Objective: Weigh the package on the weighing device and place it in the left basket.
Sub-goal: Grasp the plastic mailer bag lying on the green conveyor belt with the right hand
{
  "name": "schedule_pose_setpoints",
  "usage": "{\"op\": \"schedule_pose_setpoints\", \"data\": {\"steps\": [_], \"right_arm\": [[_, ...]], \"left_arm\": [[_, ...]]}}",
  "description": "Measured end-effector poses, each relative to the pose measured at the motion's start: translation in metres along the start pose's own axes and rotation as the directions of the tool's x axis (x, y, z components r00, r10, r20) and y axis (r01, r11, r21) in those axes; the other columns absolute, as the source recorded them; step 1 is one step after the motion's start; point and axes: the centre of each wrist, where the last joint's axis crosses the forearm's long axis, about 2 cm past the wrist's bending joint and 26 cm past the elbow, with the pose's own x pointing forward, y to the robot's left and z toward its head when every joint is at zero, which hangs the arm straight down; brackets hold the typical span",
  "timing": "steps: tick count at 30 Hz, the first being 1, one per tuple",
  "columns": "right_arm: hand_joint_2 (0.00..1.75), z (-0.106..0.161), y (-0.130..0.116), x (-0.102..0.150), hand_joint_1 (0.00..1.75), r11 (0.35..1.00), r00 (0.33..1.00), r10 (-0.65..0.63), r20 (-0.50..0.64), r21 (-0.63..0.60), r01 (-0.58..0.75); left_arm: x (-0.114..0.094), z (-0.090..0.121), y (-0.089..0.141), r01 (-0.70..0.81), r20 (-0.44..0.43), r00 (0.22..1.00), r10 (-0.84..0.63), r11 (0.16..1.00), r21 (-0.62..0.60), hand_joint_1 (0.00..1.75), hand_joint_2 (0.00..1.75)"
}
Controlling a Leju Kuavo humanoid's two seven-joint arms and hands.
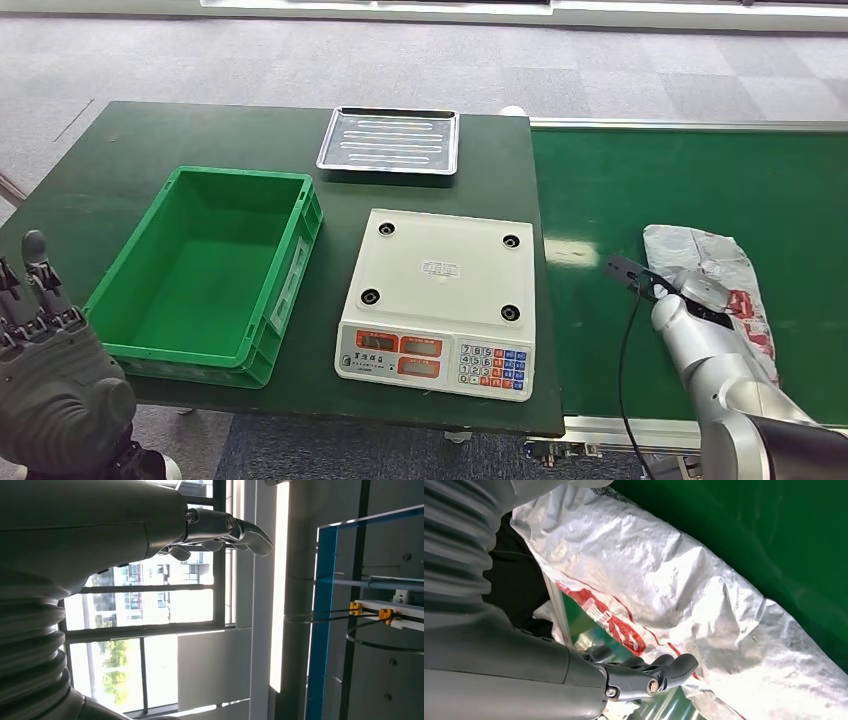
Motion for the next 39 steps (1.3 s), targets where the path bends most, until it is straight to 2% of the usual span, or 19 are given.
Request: {"op": "schedule_pose_setpoints", "data": {"steps": [11,27,30,36,39], "right_arm": [[1.75,0.001,-0.01,0.005,0.0,1.0,0.998,0.001,0.063,0.01,-0.002],[1.75,0.002,-0.011,0.007,0.0,1.0,0.997,0.01,0.081,0.006,-0.01],[1.75,0.003,-0.011,0.01,0.0,1.0,0.991,0.015,0.133,0.02,-0.018],[1.75,0.004,0.004,0.011,0.0,0.991,0.938,-0.018,0.346,0.132,-0.03],[1.75,0.003,0.012,0.006,0.0,0.986,0.923,-0.025,0.385,0.163,-0.041]], "left_arm": [[0.0,0.0,0.0,-0.005,-0.002,1.0,0.005,1.0,-0.006,0.0,1.75],[0.0,0.0,-0.001,-0.014,0.0,1.0,0.014,1.0,-0.009,0.0,1.75],[0.0,0.0,-0.002,-0.019,0.001,1.0,0.019,1.0,-0.01,0.0,1.75],[-0.003,-0.001,-0.002,-0.044,0.005,0.999,0.045,0.999,-0.024,0.0,1.75],[-0.004,-0.002,0.0,-0.048,0.004,0.999,0.048,0.999,-0.021,0.0,1.75]]}}
